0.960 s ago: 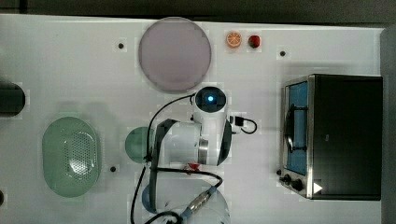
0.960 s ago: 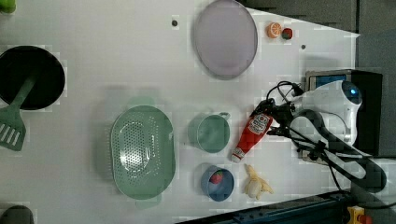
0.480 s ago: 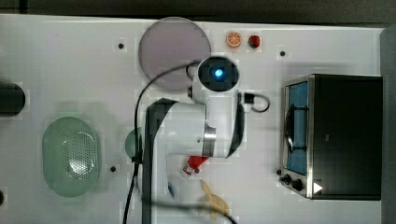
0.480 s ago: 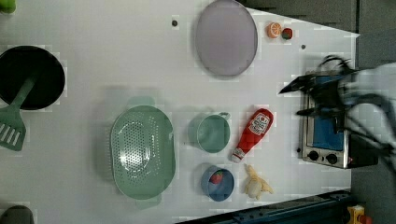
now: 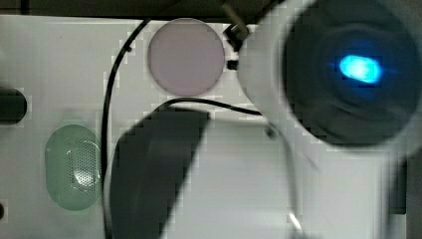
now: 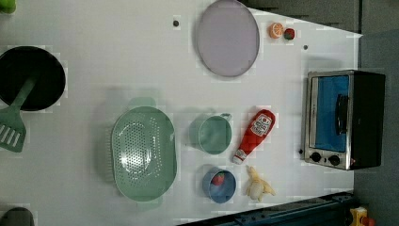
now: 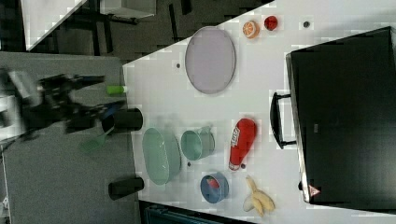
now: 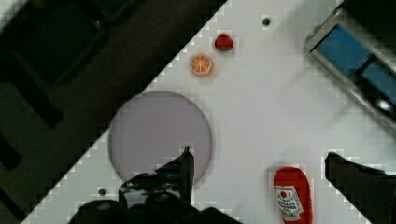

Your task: Pick Ketchup from oven and place it on table.

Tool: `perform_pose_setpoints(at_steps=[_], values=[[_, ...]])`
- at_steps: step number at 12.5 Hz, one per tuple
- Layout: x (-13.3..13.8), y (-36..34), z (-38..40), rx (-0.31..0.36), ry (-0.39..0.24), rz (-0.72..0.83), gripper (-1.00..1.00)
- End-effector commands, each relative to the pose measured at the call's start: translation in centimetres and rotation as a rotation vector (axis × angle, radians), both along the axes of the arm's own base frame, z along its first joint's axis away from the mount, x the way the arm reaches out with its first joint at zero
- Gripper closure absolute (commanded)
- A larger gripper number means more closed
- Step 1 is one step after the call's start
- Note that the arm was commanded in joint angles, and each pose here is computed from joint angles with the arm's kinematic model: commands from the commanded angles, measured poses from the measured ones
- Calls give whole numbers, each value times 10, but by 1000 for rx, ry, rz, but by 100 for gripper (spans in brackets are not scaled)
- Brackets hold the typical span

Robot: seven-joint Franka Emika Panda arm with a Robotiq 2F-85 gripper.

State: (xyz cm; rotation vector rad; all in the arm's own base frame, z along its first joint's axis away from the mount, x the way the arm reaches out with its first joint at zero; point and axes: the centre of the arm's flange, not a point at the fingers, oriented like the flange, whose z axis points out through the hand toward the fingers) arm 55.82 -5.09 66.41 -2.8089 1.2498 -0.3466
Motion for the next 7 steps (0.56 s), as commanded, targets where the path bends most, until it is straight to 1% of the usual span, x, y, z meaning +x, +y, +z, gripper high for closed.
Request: perform_pose_setpoints(at_steps=[1,2,4,7], values=[[-11,10,-25,14,205,-29,-100],[-15,11,-20,16,223,-30,-100],[-13,13,-7,14,184,-25,-100],[-13,14,-7,13,185,-24,-100]])
